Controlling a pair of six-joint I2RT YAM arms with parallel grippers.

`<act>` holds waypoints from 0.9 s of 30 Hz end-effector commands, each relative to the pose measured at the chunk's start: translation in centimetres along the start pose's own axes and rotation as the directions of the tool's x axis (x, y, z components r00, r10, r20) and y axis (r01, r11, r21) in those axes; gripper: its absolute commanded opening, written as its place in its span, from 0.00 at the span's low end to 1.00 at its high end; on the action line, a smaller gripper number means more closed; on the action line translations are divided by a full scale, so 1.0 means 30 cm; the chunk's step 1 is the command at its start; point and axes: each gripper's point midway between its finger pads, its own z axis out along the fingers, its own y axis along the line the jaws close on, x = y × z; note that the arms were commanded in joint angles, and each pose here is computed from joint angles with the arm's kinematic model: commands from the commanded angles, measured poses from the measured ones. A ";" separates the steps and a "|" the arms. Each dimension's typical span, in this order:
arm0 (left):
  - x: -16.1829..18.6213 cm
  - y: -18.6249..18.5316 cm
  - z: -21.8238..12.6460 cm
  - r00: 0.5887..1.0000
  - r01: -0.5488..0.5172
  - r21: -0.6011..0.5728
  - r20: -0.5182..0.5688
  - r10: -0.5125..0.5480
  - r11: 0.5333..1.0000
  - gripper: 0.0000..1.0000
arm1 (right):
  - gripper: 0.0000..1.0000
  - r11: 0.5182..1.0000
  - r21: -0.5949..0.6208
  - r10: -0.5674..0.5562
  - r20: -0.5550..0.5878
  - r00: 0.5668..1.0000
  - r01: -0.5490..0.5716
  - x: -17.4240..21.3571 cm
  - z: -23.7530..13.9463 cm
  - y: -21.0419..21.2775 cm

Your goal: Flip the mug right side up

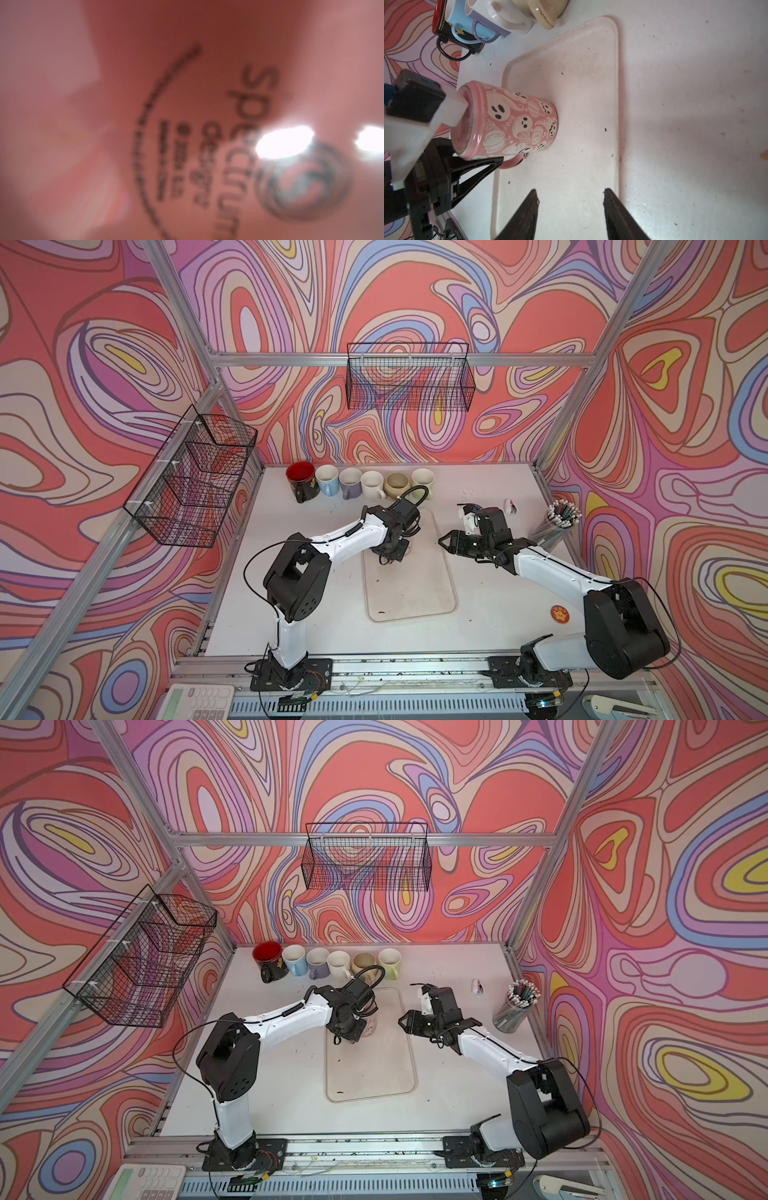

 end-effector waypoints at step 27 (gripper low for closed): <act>-0.185 -0.018 -0.704 0.785 -0.078 0.546 0.550 -0.286 0.834 0.00 | 0.64 0.774 -0.615 -0.017 0.219 0.976 0.151 -0.013 -0.196 0.340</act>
